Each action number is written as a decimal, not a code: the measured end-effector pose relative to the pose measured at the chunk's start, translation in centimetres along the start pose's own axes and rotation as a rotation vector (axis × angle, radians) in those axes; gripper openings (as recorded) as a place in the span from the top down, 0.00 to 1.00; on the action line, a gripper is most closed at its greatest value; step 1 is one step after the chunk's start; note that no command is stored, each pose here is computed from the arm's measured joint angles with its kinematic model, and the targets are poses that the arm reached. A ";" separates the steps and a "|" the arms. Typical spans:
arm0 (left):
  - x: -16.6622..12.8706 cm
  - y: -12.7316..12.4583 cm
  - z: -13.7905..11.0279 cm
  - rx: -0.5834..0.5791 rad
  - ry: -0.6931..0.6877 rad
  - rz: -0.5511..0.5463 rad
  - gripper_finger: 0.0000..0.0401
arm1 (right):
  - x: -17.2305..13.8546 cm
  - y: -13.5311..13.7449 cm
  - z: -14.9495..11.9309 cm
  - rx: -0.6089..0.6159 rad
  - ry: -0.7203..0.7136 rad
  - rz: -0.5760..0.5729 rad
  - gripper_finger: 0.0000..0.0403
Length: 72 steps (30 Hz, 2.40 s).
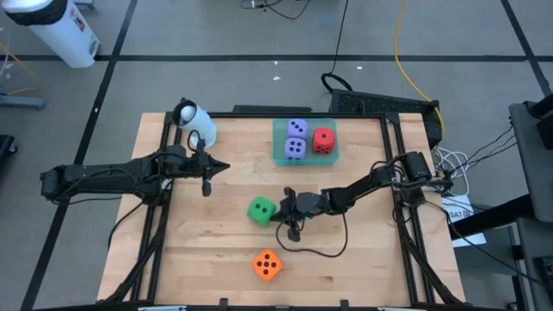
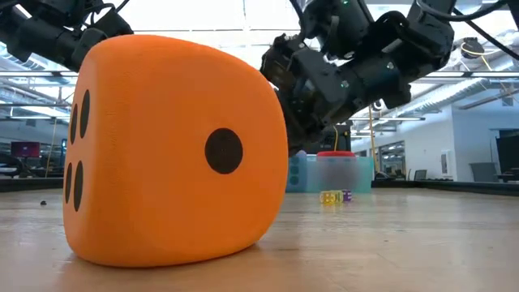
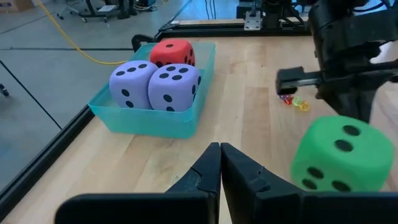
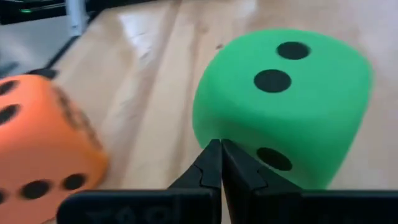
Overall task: Pick & Place Dice
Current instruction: Put the large green die into the bin
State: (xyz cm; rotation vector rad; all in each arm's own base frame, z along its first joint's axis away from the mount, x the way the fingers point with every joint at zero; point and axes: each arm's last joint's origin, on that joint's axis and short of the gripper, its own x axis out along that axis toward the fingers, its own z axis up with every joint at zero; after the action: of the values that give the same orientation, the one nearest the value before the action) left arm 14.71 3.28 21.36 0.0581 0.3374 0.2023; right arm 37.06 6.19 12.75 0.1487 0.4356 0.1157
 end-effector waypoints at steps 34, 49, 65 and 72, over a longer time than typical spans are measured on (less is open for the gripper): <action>-0.4 2.1 2.1 -0.144 -0.188 0.221 0.96 | -7.8 1.8 8.5 -0.303 -0.201 -0.053 1.00; -0.1 0.7 0.3 -0.144 0.010 0.019 0.96 | -7.8 0.1 7.3 -0.228 -0.067 -0.326 0.95; -0.2 -1.3 -0.4 -0.023 0.087 -0.111 0.96 | -7.8 -0.7 7.0 -0.239 -0.020 -0.357 0.66; -0.2 -1.8 -0.2 0.014 0.070 -0.137 0.95 | -7.8 -0.8 7.1 -0.234 -0.033 -0.362 0.56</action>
State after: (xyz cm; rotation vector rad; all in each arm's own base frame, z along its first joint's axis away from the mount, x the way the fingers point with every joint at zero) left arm 14.74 1.51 21.06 0.0419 0.4108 0.0658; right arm 33.14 3.44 22.22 -0.1592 0.4065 -0.1909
